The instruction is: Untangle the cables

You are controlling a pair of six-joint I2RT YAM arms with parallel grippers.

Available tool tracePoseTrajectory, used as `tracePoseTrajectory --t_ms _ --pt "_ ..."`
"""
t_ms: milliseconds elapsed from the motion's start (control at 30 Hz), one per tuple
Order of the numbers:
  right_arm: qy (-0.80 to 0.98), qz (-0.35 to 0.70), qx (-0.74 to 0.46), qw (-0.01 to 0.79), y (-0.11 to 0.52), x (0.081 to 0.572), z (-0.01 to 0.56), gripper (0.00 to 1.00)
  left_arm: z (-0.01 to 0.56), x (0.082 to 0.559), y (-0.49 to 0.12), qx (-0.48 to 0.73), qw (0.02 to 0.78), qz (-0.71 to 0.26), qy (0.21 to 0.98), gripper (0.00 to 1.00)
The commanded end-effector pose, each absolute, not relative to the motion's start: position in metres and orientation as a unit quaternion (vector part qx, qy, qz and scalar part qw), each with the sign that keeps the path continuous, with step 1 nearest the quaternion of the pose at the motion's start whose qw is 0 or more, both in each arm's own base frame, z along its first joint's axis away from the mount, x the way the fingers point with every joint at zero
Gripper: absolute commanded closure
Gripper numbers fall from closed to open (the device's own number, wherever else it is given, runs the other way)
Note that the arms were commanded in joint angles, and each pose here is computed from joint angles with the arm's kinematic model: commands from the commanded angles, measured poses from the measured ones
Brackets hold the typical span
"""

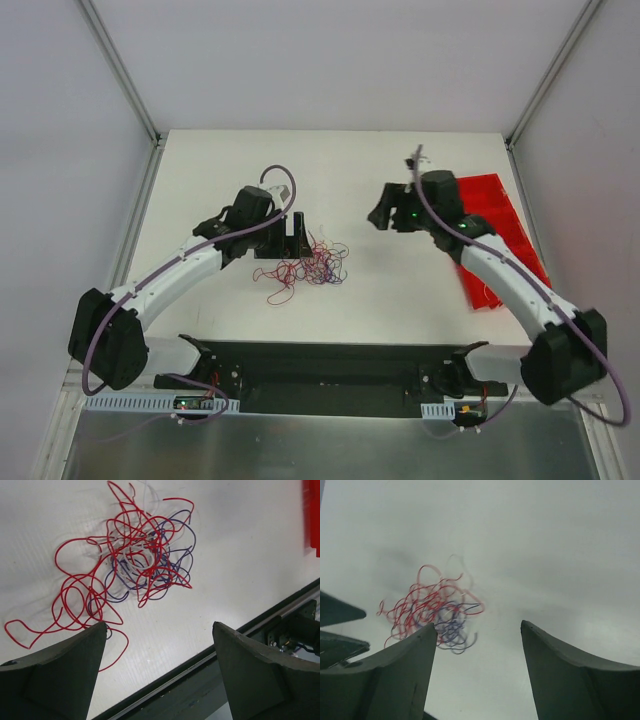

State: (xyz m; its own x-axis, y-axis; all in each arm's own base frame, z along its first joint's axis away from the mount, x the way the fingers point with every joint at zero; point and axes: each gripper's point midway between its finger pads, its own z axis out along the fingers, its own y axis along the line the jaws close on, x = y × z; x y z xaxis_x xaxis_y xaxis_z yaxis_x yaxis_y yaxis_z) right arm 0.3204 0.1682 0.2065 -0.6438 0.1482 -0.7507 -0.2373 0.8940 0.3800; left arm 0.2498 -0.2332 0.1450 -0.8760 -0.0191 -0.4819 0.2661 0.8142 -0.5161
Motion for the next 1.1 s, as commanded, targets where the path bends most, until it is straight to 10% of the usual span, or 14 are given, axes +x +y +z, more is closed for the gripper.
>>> tracePoseTrajectory --t_ms 0,267,767,933,1067 --pt "0.852 0.341 -0.135 0.374 0.272 0.313 0.192 0.33 0.148 0.256 -0.226 0.010 0.281 -0.294 0.913 0.17" --pt "0.839 0.379 -0.222 0.322 0.336 0.282 0.152 0.55 0.130 0.241 -0.207 -0.011 0.284 -0.274 0.919 0.29" --pt "0.847 0.367 -0.274 0.268 0.353 0.266 0.108 0.55 0.130 0.240 -0.196 -0.023 0.310 -0.263 0.913 0.27" --pt "0.851 0.369 -0.265 0.261 0.353 0.258 0.114 0.96 0.125 0.246 -0.204 -0.009 0.304 -0.268 0.914 0.12" --pt "0.838 0.396 -0.260 0.270 0.349 0.246 0.141 1.00 0.119 0.255 -0.227 0.021 0.271 -0.294 0.916 0.03"
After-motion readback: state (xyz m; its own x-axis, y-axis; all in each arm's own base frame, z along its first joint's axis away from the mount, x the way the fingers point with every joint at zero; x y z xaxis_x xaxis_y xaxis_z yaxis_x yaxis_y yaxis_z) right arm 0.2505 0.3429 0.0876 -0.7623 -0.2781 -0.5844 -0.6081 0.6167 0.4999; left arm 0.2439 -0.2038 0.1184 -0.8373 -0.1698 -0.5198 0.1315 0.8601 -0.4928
